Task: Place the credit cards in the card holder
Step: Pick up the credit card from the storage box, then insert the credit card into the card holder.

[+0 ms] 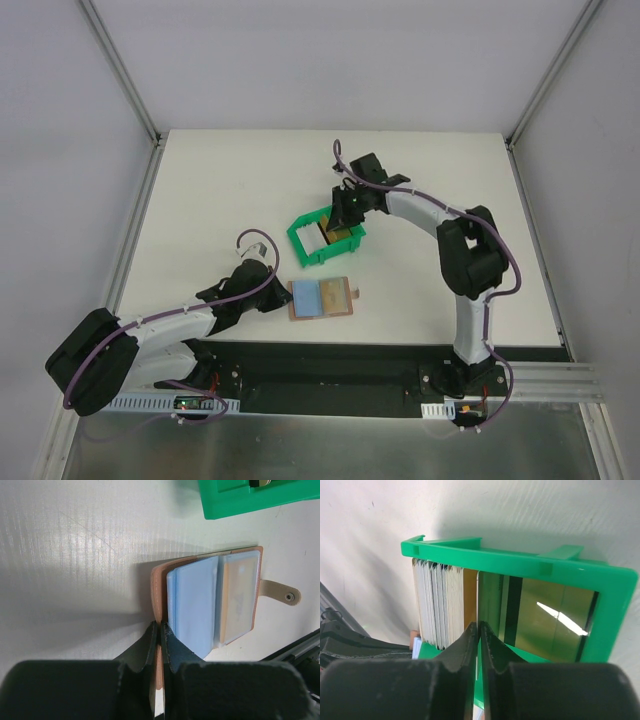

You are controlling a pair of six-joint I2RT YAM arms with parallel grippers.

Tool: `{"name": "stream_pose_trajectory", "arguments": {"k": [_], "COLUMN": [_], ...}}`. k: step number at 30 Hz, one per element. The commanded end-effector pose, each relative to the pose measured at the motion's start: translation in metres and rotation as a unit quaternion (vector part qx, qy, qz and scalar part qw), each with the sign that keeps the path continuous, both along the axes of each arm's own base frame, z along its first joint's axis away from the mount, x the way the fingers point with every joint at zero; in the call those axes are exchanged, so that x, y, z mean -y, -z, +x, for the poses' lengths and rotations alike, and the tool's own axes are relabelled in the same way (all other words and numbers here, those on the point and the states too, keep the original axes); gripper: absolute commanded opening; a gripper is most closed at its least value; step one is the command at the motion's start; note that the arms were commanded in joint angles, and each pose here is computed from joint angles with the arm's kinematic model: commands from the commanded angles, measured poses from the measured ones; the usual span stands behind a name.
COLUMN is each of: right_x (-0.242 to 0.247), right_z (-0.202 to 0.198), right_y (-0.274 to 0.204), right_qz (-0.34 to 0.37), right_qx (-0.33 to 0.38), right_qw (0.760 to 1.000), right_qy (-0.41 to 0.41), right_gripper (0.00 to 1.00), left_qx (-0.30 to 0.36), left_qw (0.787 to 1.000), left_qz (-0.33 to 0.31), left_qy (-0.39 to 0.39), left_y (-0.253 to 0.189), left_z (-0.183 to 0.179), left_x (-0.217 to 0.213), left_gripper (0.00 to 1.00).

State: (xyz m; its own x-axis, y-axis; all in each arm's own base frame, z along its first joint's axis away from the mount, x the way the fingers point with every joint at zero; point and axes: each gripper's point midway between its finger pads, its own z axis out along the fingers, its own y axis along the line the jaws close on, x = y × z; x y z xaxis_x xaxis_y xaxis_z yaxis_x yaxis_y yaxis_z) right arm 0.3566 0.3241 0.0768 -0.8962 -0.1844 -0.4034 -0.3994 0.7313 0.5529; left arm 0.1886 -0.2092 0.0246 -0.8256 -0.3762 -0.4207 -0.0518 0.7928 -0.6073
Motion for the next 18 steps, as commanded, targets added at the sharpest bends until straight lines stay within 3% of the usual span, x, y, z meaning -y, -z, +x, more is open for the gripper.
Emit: {"name": "stream_pose_trajectory", "arguments": {"k": [1, 4, 12, 18], "right_x": [0.004, 0.008, 0.021, 0.035], "right_z": [0.015, 0.021, 0.022, 0.0], "right_y": [-0.05, -0.056, -0.094, -0.135], "right_qz": [-0.004, -0.013, -0.006, 0.052], "right_qx": [0.071, 0.085, 0.144, 0.171], "right_qw": [0.997, 0.996, 0.989, 0.981], "right_qy": [0.001, 0.007, 0.033, 0.07], "right_gripper": [0.06, 0.0, 0.0, 0.0], "left_qx": [0.015, 0.015, 0.012, 0.009], "left_qw": [1.0, 1.0, 1.0, 1.0], "left_qz": [-0.006, -0.004, 0.0, 0.004], "left_qy": [0.0, 0.0, -0.001, -0.004], "left_y": [-0.007, -0.006, -0.002, 0.002], "left_z": [0.006, 0.005, 0.002, -0.001], "left_x": [0.005, 0.004, 0.001, -0.003], "left_gripper": [0.0, 0.0, 0.0, 0.0]}}
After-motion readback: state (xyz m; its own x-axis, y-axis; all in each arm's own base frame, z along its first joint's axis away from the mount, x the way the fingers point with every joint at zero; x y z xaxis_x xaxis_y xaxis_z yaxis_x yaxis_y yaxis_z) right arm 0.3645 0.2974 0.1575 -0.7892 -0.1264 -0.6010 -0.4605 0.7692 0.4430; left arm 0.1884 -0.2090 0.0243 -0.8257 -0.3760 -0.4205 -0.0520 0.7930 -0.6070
